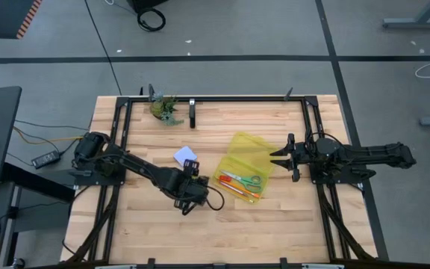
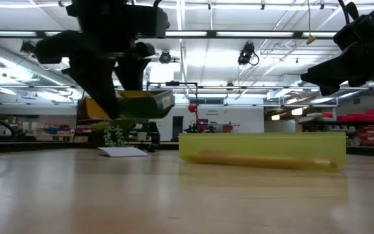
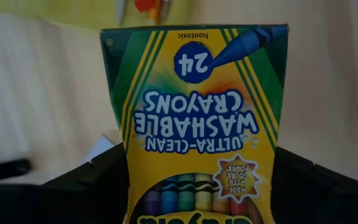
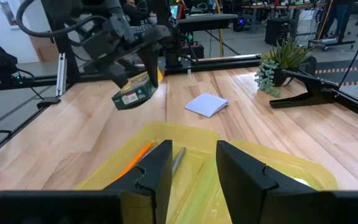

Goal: Pack school essentials
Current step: Put the yellow crayon box into the yellow supply box

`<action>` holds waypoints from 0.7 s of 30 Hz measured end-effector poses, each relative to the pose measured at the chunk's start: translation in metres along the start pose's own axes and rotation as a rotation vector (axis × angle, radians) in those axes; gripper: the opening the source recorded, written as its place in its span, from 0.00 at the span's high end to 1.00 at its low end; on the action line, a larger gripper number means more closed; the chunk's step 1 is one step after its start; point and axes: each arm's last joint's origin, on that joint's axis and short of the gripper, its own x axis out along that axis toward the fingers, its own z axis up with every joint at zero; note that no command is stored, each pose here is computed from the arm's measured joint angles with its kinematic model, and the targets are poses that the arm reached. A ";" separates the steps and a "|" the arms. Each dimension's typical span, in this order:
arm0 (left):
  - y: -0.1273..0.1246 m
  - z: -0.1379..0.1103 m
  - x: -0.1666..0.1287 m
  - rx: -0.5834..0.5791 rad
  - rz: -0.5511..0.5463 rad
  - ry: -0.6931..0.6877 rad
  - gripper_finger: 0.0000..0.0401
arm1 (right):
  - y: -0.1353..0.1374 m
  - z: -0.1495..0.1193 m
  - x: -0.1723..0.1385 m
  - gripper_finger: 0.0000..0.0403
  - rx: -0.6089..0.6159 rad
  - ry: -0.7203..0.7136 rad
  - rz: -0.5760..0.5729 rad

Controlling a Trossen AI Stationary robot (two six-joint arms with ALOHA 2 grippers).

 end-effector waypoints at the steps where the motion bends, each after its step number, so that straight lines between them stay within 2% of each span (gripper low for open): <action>1: 0.002 0.001 0.000 0.012 0.012 -0.002 0.25 | 0.000 0.000 0.000 0.67 0.000 0.000 0.000; 7: 0.012 0.006 -0.002 0.046 0.067 -0.023 0.25 | 0.000 0.000 0.000 0.67 0.000 0.000 0.000; 21: 0.010 0.006 -0.001 0.066 0.068 -0.029 0.25 | 0.000 0.000 0.000 0.67 0.000 0.000 0.000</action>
